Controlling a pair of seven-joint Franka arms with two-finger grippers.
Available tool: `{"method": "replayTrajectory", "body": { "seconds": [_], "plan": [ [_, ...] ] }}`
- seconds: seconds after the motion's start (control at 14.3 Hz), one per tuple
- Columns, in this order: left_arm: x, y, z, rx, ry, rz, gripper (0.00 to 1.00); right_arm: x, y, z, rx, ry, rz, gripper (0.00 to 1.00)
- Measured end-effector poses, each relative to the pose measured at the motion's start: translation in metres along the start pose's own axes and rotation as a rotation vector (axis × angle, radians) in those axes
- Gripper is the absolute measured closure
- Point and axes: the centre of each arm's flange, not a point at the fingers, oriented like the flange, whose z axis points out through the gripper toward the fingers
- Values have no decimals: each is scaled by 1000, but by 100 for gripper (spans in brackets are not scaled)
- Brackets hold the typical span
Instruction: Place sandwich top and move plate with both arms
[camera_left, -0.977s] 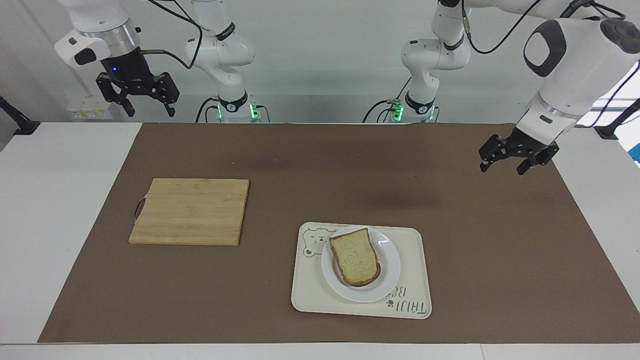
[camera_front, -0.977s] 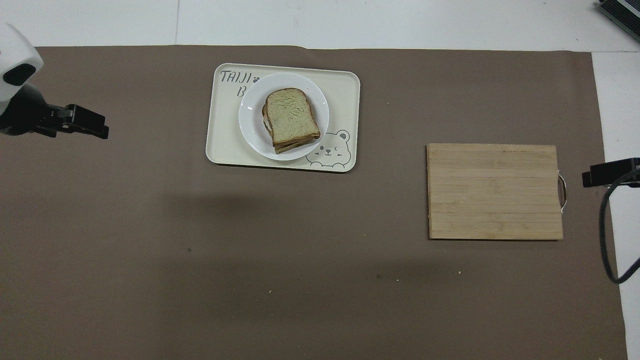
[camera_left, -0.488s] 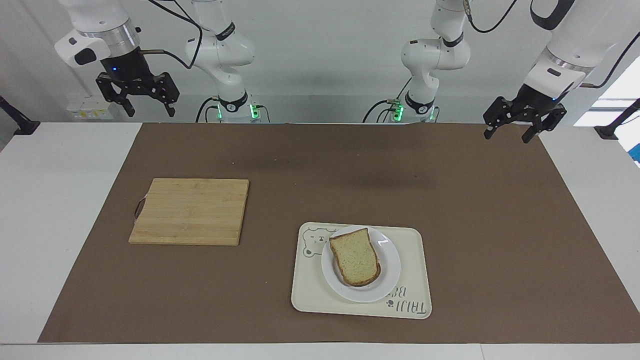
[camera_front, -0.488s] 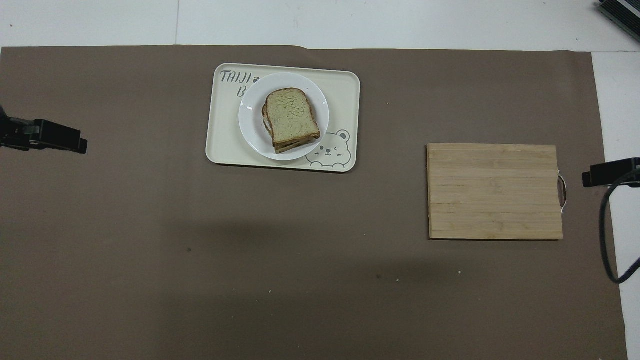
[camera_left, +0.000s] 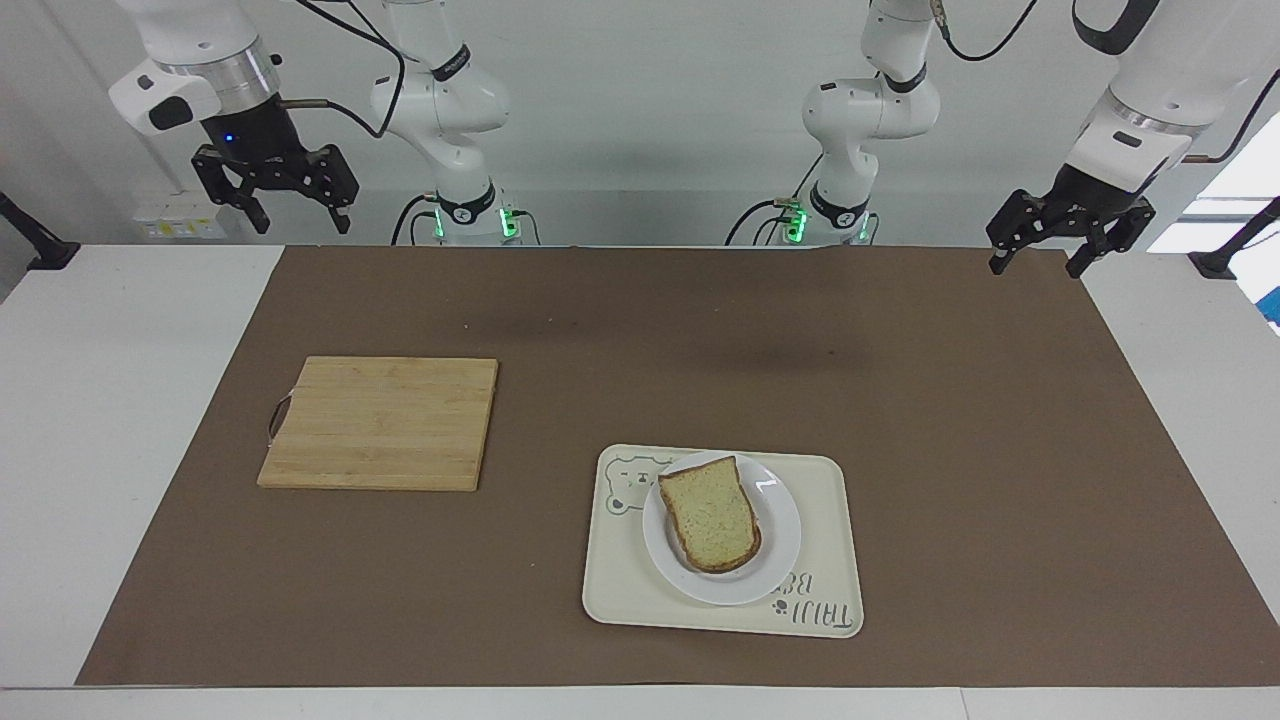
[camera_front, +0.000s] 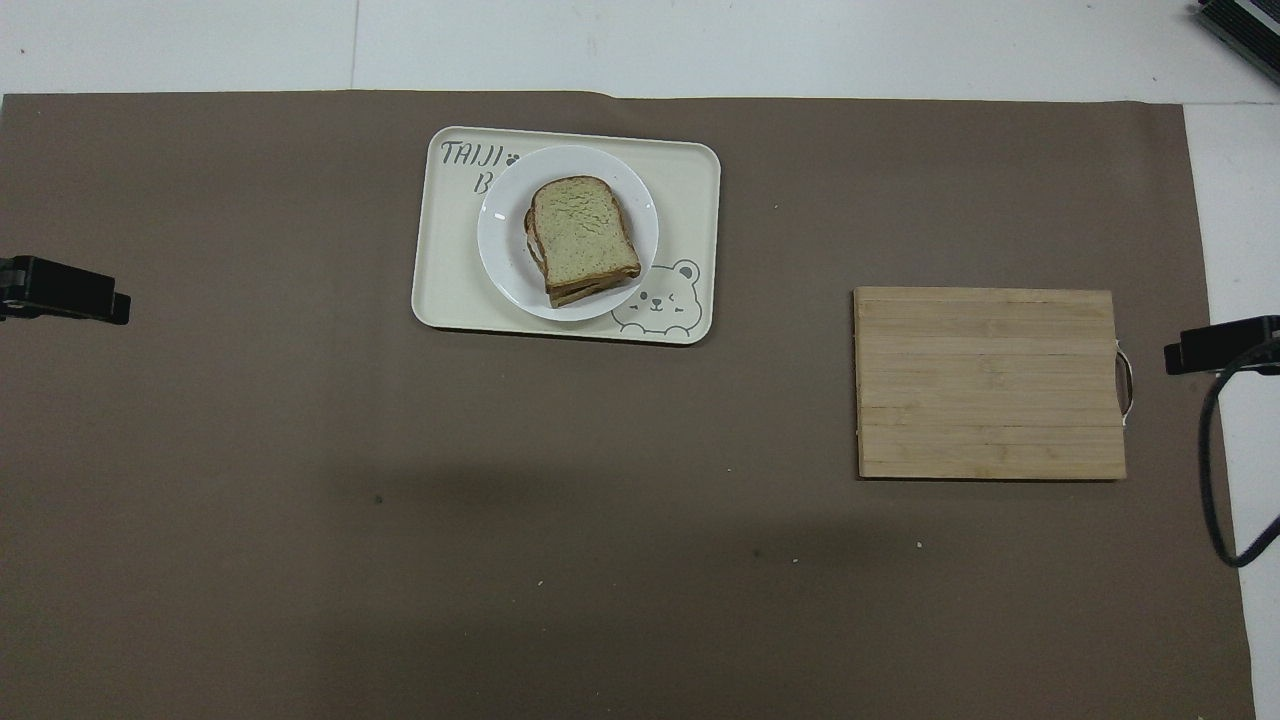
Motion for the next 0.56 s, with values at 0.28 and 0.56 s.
{"method": "replayTrajectory", "body": {
  "seconds": [0.28,0.56],
  "plan": [
    [0,-4,0,1,0,-7,0,0,0,0,0,0,0,0],
    [0,-6,0,1,0,-11,0,0,0,0,0,0,0,0]
  ]
}}
